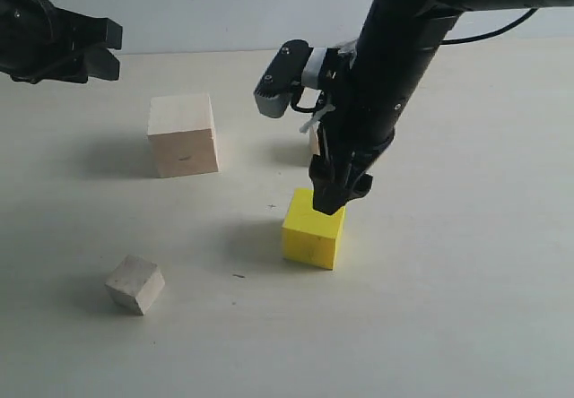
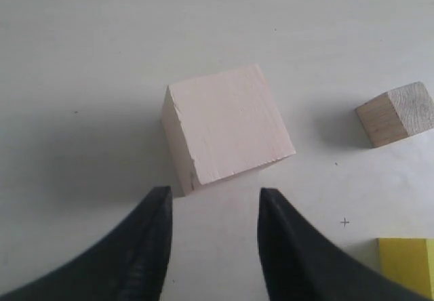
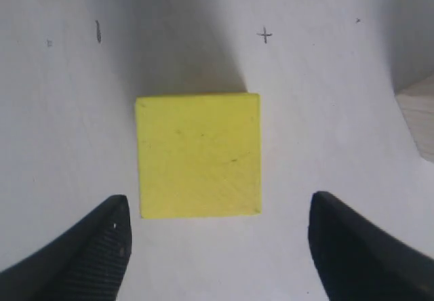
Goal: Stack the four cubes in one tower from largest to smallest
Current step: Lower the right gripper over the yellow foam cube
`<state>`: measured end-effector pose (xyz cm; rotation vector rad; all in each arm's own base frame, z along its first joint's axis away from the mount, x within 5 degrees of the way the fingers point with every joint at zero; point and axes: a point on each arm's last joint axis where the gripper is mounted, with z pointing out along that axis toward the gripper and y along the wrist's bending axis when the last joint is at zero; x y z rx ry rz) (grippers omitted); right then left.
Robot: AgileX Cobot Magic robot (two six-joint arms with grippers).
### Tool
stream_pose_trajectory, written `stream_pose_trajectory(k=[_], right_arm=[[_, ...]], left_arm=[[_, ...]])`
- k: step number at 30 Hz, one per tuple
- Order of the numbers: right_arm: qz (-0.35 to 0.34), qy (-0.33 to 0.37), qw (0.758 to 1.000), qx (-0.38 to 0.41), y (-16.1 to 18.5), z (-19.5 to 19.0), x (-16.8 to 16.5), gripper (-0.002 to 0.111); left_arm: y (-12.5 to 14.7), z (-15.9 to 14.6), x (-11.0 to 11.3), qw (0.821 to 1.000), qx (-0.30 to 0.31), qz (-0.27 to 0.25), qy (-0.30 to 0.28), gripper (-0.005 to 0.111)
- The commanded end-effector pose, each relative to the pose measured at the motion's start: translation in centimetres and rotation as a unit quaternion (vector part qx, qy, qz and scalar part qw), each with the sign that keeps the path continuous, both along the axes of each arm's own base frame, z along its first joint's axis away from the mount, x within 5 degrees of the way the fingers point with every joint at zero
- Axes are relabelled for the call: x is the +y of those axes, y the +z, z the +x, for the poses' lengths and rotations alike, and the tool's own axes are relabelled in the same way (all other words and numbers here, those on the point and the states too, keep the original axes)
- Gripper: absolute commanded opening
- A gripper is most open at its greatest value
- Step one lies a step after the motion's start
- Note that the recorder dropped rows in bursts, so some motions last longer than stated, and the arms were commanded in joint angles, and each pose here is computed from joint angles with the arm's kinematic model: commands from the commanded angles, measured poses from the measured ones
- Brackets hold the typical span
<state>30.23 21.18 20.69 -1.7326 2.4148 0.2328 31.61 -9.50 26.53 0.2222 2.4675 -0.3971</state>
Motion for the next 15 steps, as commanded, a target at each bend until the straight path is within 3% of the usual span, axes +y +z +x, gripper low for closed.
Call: stream_pose_trajectory(k=[1,6,11,15], right_arm=[[-0.011,0.024,1.0,-0.005,0.3,0.2,1.8,0.07],[-0.04,0.069,0.996,-0.025,-0.5,-0.3,4.1,0.071],[-0.088,0.059,0.994,-0.041,-1.7,-0.5,4.7,0.078],[-0.088,0.042,0.995,-0.037,-2.0,-0.4,4.7,0.082]], left_arm=[[0.2,0.1,0.0,1.0,-0.002,0.003,-0.004,0.042],[0.2,-0.1,0.0,1.0,0.005,0.007,-0.009,0.042],[0.1,-0.1,0.1,1.0,0.006,0.015,-0.013,0.042],[0.1,-0.1,0.1,1.0,0.006,0.017,-0.014,0.042]])
